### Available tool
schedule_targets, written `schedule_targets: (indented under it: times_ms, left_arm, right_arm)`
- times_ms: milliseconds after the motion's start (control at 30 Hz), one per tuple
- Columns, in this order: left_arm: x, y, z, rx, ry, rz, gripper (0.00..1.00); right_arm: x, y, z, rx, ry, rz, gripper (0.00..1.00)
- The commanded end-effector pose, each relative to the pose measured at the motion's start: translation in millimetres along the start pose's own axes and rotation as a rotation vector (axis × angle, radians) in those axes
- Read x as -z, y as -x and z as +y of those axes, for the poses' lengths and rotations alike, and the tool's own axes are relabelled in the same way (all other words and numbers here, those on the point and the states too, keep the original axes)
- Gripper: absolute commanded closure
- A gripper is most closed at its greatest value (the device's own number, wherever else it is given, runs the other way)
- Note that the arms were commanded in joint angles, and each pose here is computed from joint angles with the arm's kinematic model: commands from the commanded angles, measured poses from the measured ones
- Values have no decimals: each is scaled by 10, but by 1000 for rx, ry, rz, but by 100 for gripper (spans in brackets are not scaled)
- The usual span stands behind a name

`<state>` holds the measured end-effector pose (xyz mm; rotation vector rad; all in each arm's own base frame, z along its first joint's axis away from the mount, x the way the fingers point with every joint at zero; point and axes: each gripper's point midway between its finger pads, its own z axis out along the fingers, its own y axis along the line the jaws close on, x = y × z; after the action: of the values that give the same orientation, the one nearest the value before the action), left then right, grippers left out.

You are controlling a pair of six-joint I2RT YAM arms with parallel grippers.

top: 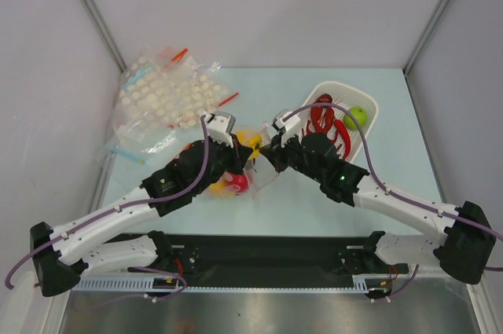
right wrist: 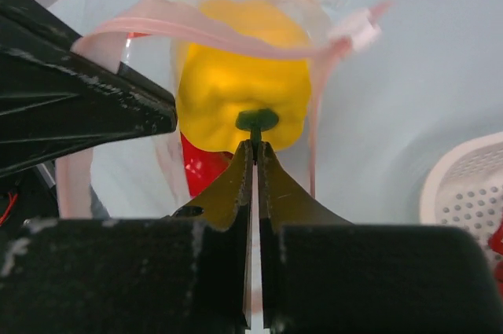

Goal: Place the food in the zip-top bag and seal the zipper
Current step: Place the fake vegetable in the zipper food storage bag, then adjust the zipper food storage bag at the center of the board.

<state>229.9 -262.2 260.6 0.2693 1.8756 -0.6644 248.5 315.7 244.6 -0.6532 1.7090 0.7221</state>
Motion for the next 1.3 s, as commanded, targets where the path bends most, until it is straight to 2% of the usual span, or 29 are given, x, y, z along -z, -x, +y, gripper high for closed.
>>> schedule_targets:
  times_ms: [0,133,233,267,300,333,433,467,633,767,900,1067,1267]
  left_arm:
    - [142,329,-376,17,-193,-104,100]
    - [231,386,-348,35,-199,-143,100]
    - [314,436,-432,50,-266,-179,100]
    - [340,457,-457,53,-283,-191,100]
    - [344,462,-440,56,-277,-195,100]
    - [336,446,-413,61,-262,-190,100]
    - [264,429,-213,77,-141,-183,100]
    - [256,410,-165,77,-112,-173,100]
    - [240,404,49,93,7,-178,100]
    - [234,397,106,86,38,-179,100]
    - [218,387,84,81,31,-170,100]
    - [225,390,90,79,29,-175,100]
    - [261,425,136,84,49,-193,100]
  right_arm:
    - [-146,55,167,-28,78,-34,100]
    - [-231,-41,244,-34,119,2,100]
    - [-284,-110,308,-41,153,20,100]
    - [-293,-84,323,-41,160,20,96]
    - [-298,-77,329,-40,162,23,89]
    - [-284,-79,343,-37,170,30,71]
    - [-219,-17,353,-18,179,15,40]
    - [-144,83,369,-13,187,-18,38]
    - [100,289,342,0,174,-97,40]
    - [284,444,269,-1,133,-155,42]
    - [410,558,61,-21,19,-203,44]
    - [366,486,-72,-27,-36,-149,38]
    - [198,293,-167,-82,-44,-43,39]
